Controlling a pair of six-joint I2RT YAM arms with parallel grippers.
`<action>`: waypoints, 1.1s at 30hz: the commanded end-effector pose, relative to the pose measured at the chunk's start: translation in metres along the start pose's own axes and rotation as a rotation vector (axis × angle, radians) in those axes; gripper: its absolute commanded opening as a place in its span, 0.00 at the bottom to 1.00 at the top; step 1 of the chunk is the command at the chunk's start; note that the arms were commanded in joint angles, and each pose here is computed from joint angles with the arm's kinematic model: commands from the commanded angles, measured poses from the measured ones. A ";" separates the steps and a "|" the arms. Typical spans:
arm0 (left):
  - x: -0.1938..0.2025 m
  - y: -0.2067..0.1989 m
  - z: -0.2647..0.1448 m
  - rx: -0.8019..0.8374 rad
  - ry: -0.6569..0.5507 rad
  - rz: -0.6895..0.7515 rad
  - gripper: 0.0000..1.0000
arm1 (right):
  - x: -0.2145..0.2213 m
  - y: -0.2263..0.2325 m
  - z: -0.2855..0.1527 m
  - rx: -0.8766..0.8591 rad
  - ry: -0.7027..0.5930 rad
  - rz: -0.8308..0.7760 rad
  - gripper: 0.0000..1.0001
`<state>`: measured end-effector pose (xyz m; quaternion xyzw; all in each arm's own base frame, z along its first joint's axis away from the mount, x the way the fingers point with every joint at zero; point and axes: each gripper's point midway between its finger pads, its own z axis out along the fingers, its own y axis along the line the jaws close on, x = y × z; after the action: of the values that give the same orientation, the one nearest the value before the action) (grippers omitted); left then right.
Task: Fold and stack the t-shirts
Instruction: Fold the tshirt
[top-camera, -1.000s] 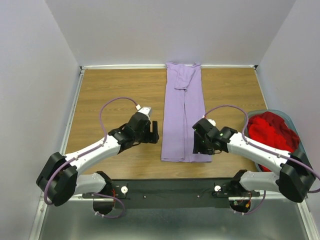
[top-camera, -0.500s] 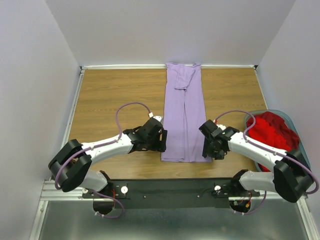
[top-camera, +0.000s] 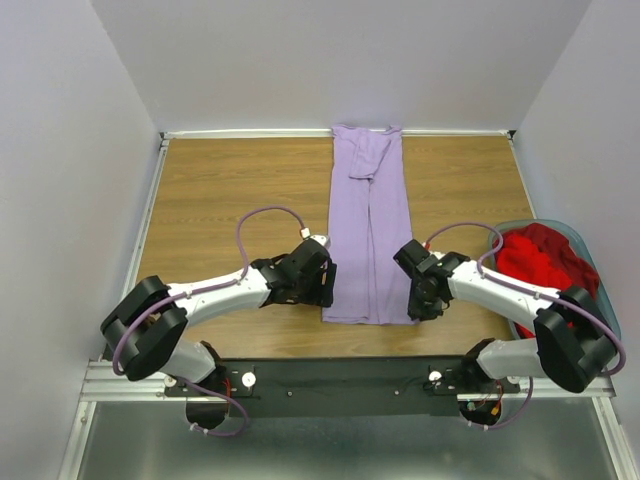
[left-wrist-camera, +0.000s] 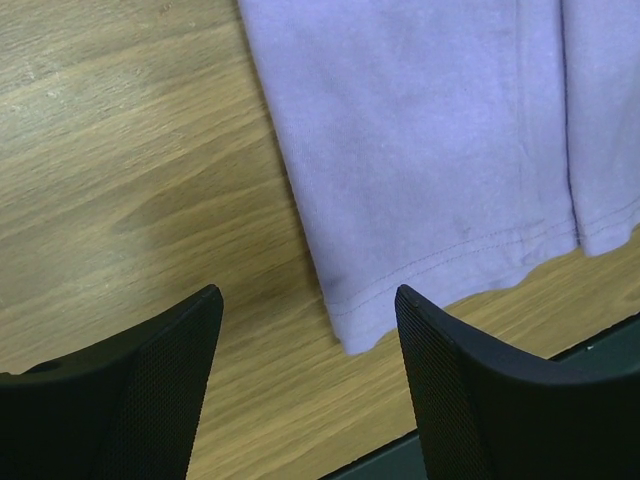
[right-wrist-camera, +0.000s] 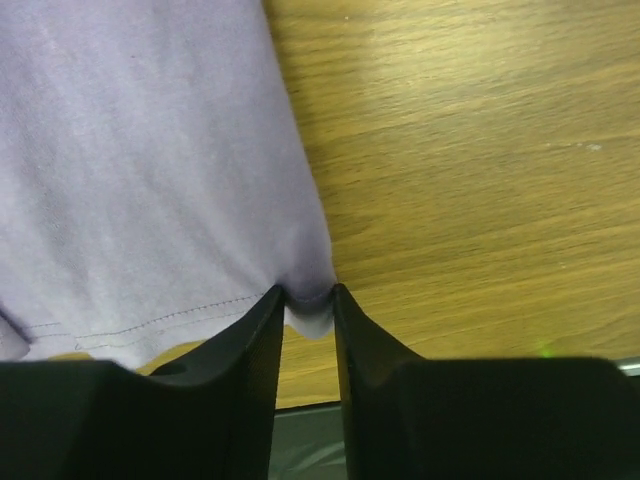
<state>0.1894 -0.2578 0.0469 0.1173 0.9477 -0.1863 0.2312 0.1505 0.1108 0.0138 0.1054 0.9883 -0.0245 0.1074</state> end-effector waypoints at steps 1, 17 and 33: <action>0.003 0.002 0.003 -0.032 0.014 -0.008 0.77 | 0.013 -0.011 0.014 0.054 0.052 -0.026 0.28; 0.023 -0.003 0.020 -0.103 0.118 0.024 0.58 | 0.014 0.000 0.011 -0.020 0.057 -0.062 0.01; 0.063 0.015 0.024 -0.271 0.234 0.075 0.27 | 0.014 0.005 0.008 -0.061 0.052 -0.082 0.01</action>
<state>0.1698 -0.2789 0.0189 0.1444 0.9662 -0.1028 0.1874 0.1516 0.1194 0.0138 0.0683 0.9922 0.0015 0.1047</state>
